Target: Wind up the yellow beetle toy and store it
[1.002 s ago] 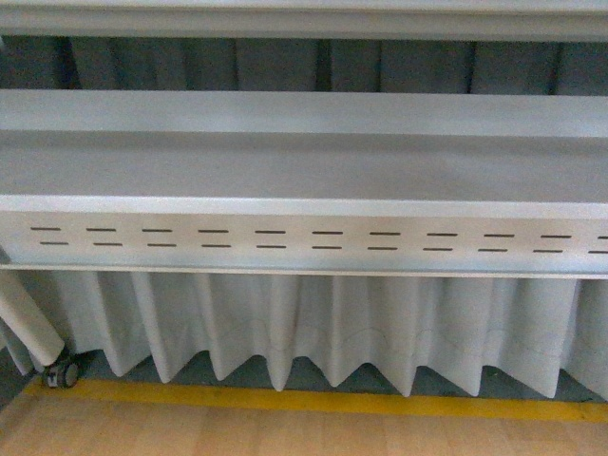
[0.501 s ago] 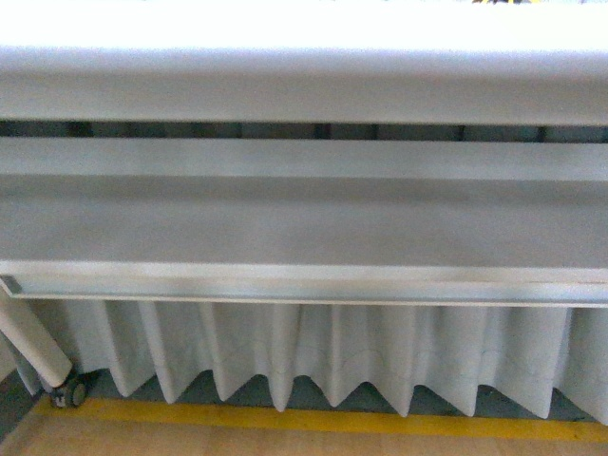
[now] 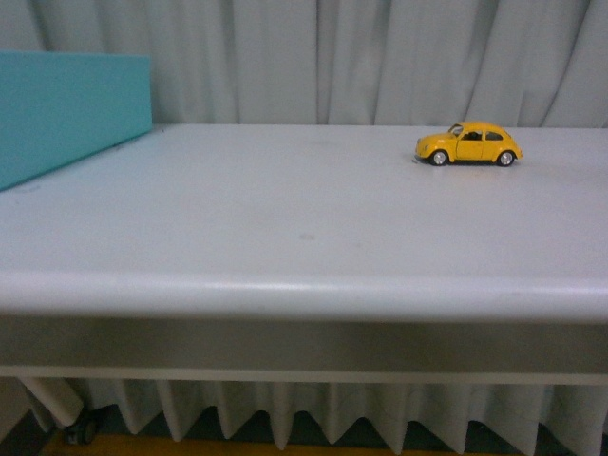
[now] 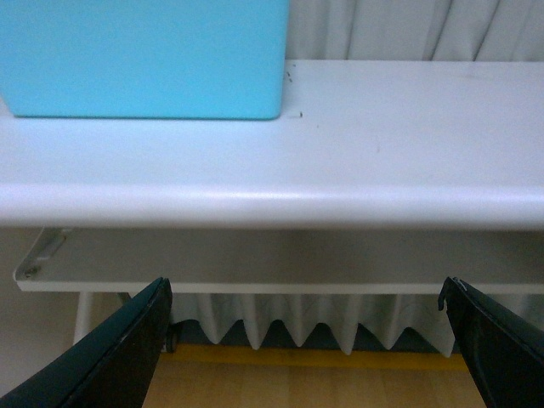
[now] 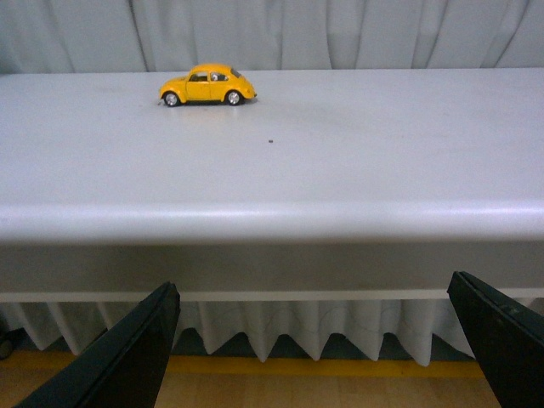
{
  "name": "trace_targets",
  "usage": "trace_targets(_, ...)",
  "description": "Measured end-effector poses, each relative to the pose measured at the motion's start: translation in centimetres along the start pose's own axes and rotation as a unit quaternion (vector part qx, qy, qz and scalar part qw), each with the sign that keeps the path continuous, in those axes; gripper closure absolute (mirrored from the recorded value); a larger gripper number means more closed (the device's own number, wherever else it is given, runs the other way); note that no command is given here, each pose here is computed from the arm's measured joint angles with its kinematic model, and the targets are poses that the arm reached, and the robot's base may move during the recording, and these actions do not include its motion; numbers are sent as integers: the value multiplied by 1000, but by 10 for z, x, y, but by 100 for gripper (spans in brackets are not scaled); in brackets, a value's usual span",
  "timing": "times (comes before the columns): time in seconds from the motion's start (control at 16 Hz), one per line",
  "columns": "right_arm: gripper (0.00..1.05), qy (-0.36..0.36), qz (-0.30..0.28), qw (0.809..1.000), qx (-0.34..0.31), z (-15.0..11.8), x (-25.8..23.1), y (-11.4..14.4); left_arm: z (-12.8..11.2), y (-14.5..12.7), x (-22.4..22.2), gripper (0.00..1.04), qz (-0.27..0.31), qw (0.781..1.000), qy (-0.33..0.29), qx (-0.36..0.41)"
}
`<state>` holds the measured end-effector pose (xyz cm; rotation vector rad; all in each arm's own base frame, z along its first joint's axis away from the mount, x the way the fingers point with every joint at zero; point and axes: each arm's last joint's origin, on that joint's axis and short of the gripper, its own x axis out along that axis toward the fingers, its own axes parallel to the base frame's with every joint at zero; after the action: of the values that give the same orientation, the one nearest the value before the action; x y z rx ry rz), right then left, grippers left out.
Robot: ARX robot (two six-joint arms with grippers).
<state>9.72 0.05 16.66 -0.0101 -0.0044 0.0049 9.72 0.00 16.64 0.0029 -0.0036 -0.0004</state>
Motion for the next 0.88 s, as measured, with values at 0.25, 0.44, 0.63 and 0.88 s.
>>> trace_targets(0.25,6,0,0,1000,0,0,0,0,0,0,0,7,1,1000,0,-2)
trace_targets(0.44,6,0,0,1000,0,0,0,0,0,0,0,7,0,1000,0,-1)
trace_targets(0.63,6,0,0,1000,0,0,0,0,0,0,0,7,1,1000,-1,-2)
trace_targets(0.88,6,-2,0,1000,1,0,0,0,0,0,0,7,1,1000,-2,-1)
